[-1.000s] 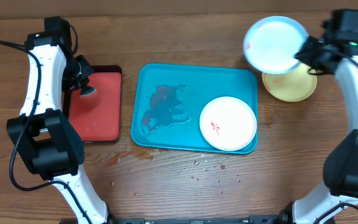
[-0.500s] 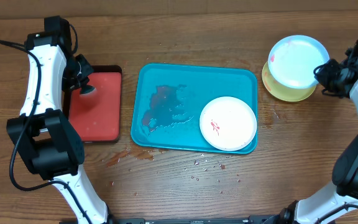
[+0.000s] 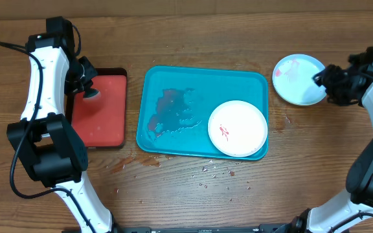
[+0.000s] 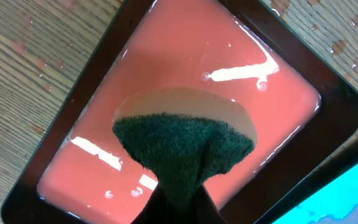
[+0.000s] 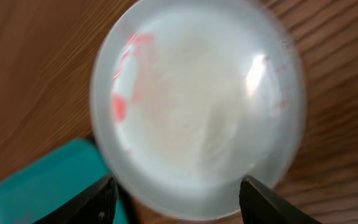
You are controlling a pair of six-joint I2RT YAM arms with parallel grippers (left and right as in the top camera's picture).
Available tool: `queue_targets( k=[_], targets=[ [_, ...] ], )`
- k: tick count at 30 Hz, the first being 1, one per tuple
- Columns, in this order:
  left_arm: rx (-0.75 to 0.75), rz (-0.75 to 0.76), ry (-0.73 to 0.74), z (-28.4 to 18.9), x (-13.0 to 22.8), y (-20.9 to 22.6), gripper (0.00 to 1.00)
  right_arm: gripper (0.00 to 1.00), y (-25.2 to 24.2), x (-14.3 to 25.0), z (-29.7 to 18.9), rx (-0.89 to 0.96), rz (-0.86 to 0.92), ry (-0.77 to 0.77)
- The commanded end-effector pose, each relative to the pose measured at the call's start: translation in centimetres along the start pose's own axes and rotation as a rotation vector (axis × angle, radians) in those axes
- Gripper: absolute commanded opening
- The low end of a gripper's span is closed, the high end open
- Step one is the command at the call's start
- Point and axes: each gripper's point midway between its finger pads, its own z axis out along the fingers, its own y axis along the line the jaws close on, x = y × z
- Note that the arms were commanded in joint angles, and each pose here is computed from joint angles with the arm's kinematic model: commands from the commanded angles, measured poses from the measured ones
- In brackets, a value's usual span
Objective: Clean dirty plates on tray and stack at the side
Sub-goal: 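Carry the light-blue plate right and set it on the yellow plate, then move the right gripper to the white plate rim and grasp it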
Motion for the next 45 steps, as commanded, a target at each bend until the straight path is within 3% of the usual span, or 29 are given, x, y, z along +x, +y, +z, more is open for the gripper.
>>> queue_targets(
  k=[1, 7, 14, 19, 26, 38, 45],
  targets=[
    [0.011, 0.016, -0.041, -1.5, -0.6, 0.0, 0.04, 0.65, 5.2, 3.8, 0.5, -0.209, -0.095, 0.147],
    [0.016, 0.025, -0.048, -1.5, -0.6, -0.5, 0.04, 0.65, 5.3, 9.4, 2.1, 0.013, -0.198, 0.293],
    [0.017, 0.026, -0.048, -1.4, -0.6, -0.6, 0.04, 0.64, 5.7, 10.7, 4.1, 0.242, -0.420, 0.227],
    [0.014, 0.027, -0.043, -1.3, -0.5, -0.5, 0.04, 0.61, 7.2, 12.1, 5.8, 0.196, -0.623, 0.216],
    [0.018, 0.026, -0.050, -1.4, -0.7, -0.6, 0.04, 0.58, 7.6, 16.4, 5.5, 0.085, -0.771, 0.379],
    [0.016, 0.026, -0.048, -1.4, -0.6, -0.6, 0.04, 0.57, 6.1, 18.4, 5.7, 0.078, -0.805, 0.446],
    [0.021, 0.026, -0.047, -1.4, -0.6, -0.6, 0.04, 0.46, 7.2, 19.3, 6.1, 0.016, -0.740, 0.443]
  ],
)
